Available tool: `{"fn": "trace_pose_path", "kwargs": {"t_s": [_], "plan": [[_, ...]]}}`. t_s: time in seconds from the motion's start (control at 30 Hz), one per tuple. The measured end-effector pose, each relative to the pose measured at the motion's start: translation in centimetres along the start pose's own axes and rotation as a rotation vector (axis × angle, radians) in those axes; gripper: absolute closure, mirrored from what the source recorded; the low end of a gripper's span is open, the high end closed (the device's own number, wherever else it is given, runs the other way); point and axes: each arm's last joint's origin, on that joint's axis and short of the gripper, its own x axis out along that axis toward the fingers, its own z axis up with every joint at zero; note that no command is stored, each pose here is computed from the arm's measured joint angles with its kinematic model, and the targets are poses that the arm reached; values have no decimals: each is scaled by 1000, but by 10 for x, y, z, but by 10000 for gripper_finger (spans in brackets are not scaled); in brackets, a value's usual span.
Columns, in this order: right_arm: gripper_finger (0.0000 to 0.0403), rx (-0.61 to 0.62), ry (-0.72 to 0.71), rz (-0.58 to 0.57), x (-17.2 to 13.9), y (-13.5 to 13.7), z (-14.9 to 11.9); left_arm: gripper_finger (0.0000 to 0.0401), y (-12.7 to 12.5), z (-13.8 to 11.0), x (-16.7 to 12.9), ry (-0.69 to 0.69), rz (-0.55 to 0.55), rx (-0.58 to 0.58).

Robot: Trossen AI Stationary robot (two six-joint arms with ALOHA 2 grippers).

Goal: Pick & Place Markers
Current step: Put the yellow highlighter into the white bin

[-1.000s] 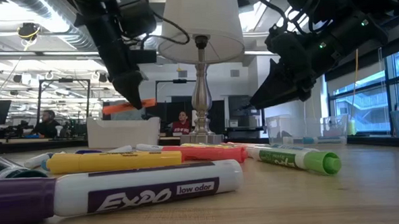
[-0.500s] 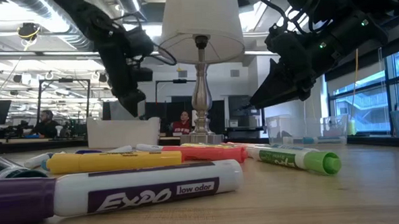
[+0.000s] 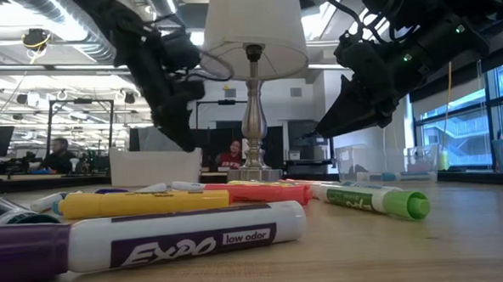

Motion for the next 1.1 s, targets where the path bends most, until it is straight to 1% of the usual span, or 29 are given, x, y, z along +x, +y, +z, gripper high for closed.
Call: {"fn": "trace_pose_path", "kwargs": {"t_s": [0.07, 0.13, 0.2, 0.23, 0.3, 0.37, 0.53, 0.8, 0.87, 1.0, 1.1], "plan": [[235, -1, 6, -1, 0, 0, -1, 277, -27, 1, 4, -6, -96, 74], [235, 5, 10, 9, 0, 1, -1, 282, -55, 2, 6, -29, -146, 150], [235, 20, 19, 24, 0, 1, -1, 286, -82, 3, 9, -81, -173, 223], [235, 25, 22, 30, 0, 1, -1, 287, -94, 3, 11, -103, -162, 250], [235, 28, 23, 32, 0, 1, -1, 287, -115, 4, 17, -176, -98, 258], [235, 40, 23, 33, 0, 1, -1, 287, -127, 1, 27, -185, -67, 281], [235, 51, 20, 33, 0, 1, -1, 286, -137, 0, 52, -135, -90, 359], [235, 34, 26, 30, 0, 1, -2, 285, -149, 10, 69, -109, -224, 499], [235, 25, 35, 36, 0, 1, -3, 285, -148, 8, 75, -92, -210, 510], [235, 19, 56, 46, 0, 1, -4, 285, -144, 10, 84, -80, -191, 489], [235, 19, 57, 44, 0, 1, -4, 285, -142, 5, 90, -48, -185, 474]]}}
